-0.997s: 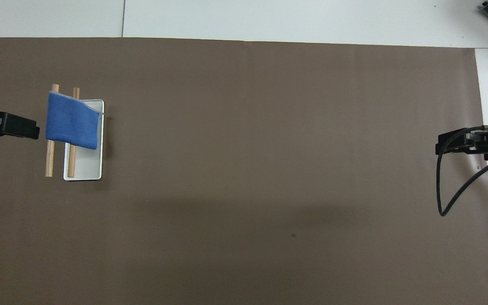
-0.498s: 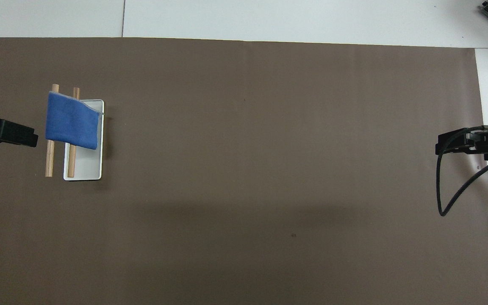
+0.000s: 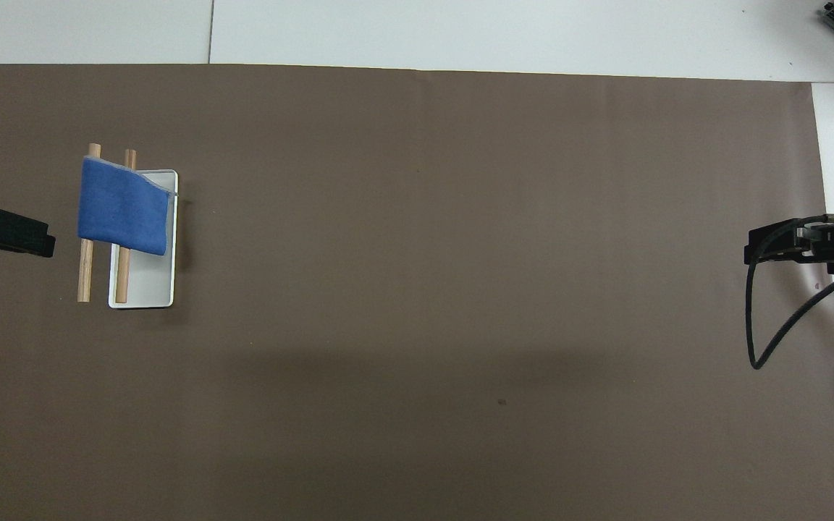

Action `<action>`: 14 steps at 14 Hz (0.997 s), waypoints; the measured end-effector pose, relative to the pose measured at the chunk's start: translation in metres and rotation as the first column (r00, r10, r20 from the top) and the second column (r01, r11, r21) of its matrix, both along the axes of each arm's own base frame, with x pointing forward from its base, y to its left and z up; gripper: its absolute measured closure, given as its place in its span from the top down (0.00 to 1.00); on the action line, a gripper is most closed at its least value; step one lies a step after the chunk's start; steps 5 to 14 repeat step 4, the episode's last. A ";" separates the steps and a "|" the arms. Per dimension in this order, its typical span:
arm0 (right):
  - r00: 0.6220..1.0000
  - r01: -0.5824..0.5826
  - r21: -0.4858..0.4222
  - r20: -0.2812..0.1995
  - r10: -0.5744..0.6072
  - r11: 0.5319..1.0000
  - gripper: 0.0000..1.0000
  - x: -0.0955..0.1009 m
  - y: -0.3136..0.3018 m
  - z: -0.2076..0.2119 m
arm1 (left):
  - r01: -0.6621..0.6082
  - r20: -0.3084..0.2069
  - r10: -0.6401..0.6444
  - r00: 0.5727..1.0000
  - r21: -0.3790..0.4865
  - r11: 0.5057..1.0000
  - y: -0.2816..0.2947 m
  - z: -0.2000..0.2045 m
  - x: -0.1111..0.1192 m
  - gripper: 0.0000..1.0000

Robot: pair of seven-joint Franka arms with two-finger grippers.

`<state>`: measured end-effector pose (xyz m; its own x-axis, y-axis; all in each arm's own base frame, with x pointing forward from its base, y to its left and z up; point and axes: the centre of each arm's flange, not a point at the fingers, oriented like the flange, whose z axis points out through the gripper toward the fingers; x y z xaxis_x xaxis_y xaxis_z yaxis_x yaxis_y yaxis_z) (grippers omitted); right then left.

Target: Right arm passes towel to left arm to hang

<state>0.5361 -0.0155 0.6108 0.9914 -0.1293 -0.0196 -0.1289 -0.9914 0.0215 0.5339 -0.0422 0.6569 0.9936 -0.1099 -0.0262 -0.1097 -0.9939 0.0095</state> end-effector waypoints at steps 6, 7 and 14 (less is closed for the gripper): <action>1.000 0.000 0.000 0.000 0.000 1.000 1.00 0.000 0.000 0.000 | -0.014 -0.018 0.014 1.000 0.005 1.000 0.002 0.001 -0.004 1.00; 1.000 0.000 0.000 0.000 0.000 1.000 1.00 0.000 0.000 0.000 | -0.014 -0.018 0.014 1.000 0.005 1.000 0.002 0.001 -0.004 1.00; 1.000 0.000 0.000 0.000 0.000 1.000 1.00 0.000 0.000 0.000 | -0.014 -0.018 0.014 1.000 0.005 1.000 0.002 0.001 -0.004 1.00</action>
